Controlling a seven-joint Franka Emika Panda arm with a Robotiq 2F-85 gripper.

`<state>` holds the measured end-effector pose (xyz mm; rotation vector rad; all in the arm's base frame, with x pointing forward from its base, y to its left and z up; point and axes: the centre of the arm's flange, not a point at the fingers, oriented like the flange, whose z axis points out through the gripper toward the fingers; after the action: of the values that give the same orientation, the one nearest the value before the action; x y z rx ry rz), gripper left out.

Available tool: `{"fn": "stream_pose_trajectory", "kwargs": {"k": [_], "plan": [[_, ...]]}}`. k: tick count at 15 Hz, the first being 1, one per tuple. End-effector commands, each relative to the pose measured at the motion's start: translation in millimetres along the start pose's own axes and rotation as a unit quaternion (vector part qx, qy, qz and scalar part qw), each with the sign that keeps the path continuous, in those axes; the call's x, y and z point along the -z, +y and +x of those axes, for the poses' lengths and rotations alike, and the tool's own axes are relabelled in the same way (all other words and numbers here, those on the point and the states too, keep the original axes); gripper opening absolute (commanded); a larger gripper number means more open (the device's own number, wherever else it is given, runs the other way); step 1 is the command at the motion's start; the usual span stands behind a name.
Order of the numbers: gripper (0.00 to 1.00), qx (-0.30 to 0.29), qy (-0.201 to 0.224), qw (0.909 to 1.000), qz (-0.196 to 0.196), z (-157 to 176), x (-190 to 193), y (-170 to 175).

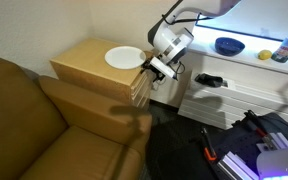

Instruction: Pull the pull out table out

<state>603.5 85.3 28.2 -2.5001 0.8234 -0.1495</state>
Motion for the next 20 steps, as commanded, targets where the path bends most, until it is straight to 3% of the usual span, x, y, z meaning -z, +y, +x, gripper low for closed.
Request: {"fn": "stream_pose_trajectory", "kwargs": {"k": [1,2,6,9,11,13,14,17,20], "plan": [[1.0,0.0,0.0,1.0,0.0,0.0,0.0,0.0],[1.0,0.0,0.015,0.9995,-0.028,2.6,-2.9,4.1],[1.0,0.011,0.033,0.9986,-0.04,9.9,-15.1,6.6],[1.0,0.012,0.04,0.9991,-0.011,12.8,-13.5,5.1],[1.0,-0.004,0.039,0.9978,0.053,10.4,-11.1,5.2],[1.0,-0.014,0.029,0.9975,0.064,9.3,-18.0,14.9],[1.0,-0.006,0.025,0.9993,0.025,8.3,-8.9,7.9],[1.0,-0.014,0.021,0.9986,0.047,16.4,-11.8,15.3],[1.0,-0.016,0.018,0.9996,-0.013,10.6,-12.3,30.2]]}}
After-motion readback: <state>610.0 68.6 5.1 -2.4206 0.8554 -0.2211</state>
